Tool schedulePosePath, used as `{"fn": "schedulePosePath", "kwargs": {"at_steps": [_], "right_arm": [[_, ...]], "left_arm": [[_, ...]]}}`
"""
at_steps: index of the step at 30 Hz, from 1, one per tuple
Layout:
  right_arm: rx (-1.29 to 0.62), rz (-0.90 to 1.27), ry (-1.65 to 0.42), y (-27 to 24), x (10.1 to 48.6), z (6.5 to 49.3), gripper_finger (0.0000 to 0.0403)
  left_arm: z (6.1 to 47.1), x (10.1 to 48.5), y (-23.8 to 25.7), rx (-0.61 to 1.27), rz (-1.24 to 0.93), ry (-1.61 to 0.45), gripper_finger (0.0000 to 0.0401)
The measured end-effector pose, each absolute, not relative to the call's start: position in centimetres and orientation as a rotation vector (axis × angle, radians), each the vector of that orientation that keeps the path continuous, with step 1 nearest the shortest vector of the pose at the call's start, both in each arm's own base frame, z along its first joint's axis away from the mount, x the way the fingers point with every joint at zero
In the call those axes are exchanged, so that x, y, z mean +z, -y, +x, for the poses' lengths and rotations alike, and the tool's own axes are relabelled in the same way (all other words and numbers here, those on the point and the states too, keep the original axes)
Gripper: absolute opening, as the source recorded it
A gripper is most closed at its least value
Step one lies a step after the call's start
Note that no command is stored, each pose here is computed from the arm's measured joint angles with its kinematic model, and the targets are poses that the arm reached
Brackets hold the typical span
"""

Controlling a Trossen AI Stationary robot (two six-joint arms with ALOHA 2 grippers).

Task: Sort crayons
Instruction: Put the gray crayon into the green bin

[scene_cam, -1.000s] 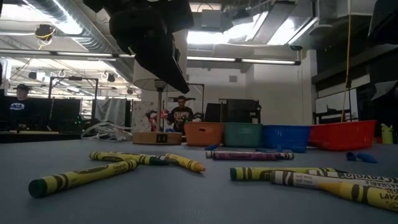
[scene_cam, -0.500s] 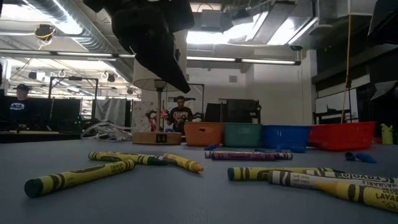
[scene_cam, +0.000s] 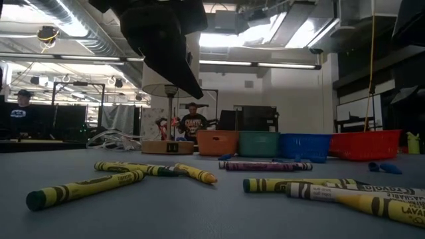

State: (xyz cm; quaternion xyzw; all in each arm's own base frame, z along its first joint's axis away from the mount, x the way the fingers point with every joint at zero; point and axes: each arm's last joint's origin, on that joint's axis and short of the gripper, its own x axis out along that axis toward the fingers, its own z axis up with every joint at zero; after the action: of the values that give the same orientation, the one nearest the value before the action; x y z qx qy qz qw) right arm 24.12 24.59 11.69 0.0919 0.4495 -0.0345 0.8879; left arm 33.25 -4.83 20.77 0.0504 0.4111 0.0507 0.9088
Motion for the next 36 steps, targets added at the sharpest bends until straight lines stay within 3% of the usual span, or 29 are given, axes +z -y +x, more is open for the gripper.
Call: {"fn": "schedulePosePath", "kwargs": {"at_steps": [5, 13, 21, 30, 36], "right_arm": [[-0.074, 0.184, -0.939, -24.5, 11.7, 24.1, 0.0008], [-0.077, 0.181, -0.935, -24.5, 11.8, 24.1, 0.0025], [-0.048, 0.125, -0.876, -24.1, 14.0, 23.8, 0.0013], [-0.153, -0.119, -0.751, -21.3, 18.1, 23.4, 0.0017], [-0.346, -0.313, -0.722, -16.6, 21.0, 24.0, 0.0021]], "left_arm": [[33.3, 20.8, 4.8, 0.106, 0.102, -0.848, 0.0080], [33.3, 20.8, 4.8, 0.106, 0.103, -0.848, 0.0080], [33.3, 20.8, 4.8, 0.105, 0.104, -0.846, 0.0080], [33.3, 20.8, 4.9, 0.105, 0.103, -0.842, 0.0080], [33.3, 20.8, 4.9, 0.105, 0.102, -0.842, 0.0080]]}}
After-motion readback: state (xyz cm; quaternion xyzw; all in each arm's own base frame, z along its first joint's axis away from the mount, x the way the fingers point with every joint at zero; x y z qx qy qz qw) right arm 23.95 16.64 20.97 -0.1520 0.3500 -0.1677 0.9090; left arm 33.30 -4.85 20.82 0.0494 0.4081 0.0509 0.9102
